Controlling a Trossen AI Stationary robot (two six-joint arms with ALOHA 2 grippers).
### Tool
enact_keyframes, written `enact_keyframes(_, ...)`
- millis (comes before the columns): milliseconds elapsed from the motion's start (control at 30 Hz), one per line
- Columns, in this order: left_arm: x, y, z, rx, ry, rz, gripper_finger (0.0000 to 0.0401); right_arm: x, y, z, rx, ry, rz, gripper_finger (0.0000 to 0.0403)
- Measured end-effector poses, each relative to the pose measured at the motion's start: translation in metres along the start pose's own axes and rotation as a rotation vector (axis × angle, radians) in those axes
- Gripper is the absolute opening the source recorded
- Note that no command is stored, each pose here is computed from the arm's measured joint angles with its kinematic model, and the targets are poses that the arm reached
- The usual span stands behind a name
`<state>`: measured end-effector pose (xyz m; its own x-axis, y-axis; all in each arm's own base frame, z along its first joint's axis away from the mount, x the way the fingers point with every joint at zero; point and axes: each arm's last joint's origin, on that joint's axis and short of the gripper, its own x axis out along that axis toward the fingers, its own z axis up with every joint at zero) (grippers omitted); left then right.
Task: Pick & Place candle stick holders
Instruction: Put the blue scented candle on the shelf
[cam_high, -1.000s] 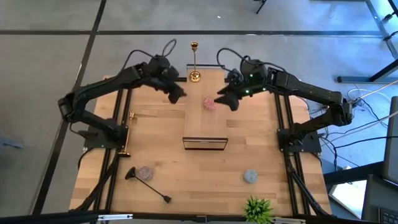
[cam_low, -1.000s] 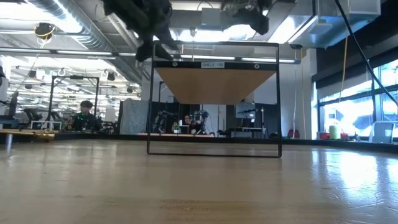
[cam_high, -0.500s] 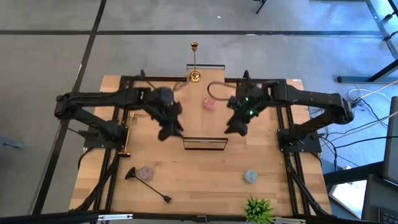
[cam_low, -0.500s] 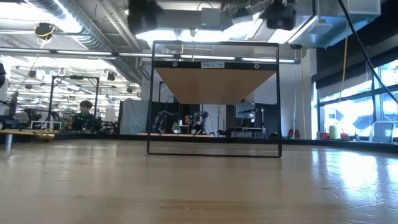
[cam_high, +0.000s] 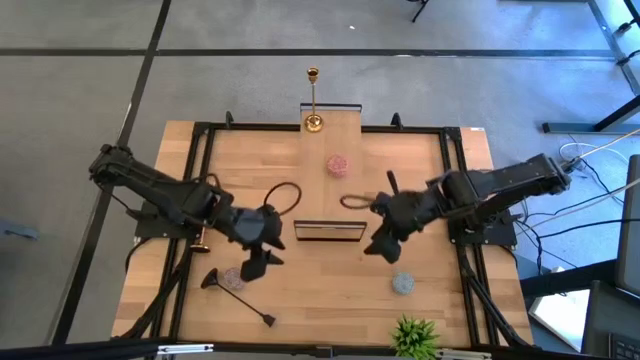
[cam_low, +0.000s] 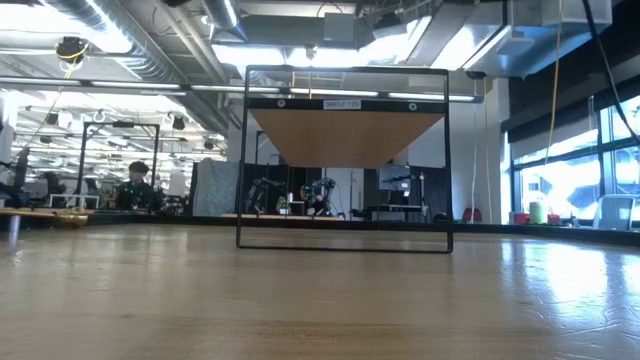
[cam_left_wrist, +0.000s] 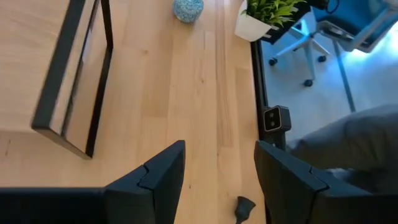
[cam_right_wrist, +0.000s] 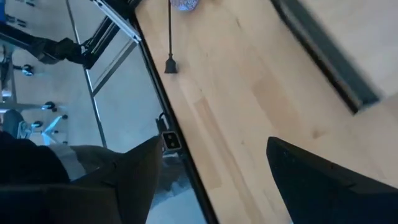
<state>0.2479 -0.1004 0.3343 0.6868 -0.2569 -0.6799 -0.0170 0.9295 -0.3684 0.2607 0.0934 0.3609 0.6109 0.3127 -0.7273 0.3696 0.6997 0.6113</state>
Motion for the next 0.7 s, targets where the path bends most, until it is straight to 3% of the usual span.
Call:
enact_keyframes(200,0.002,-0.014,-0.014,-0.010,-0.042,0.079,0.0189,0.008,0.009,-0.029,0.087,0.031,-0.096,0.0293)
enact_keyframes(400,0.012,-0.014,-0.029,-0.043,-0.029,0.123,0.0189,0.027,-0.002,-0.059,0.180,0.194,-0.370,0.0311)
enact_keyframes(533,0.020,-0.009,-0.039,-0.078,0.013,0.122,0.0188,0.047,-0.007,-0.066,0.224,0.273,-0.487,0.0331)
enact_keyframes(700,0.026,-0.004,-0.047,-0.099,0.043,0.127,0.0188,0.078,-0.007,-0.069,0.258,0.349,-0.517,0.0357)
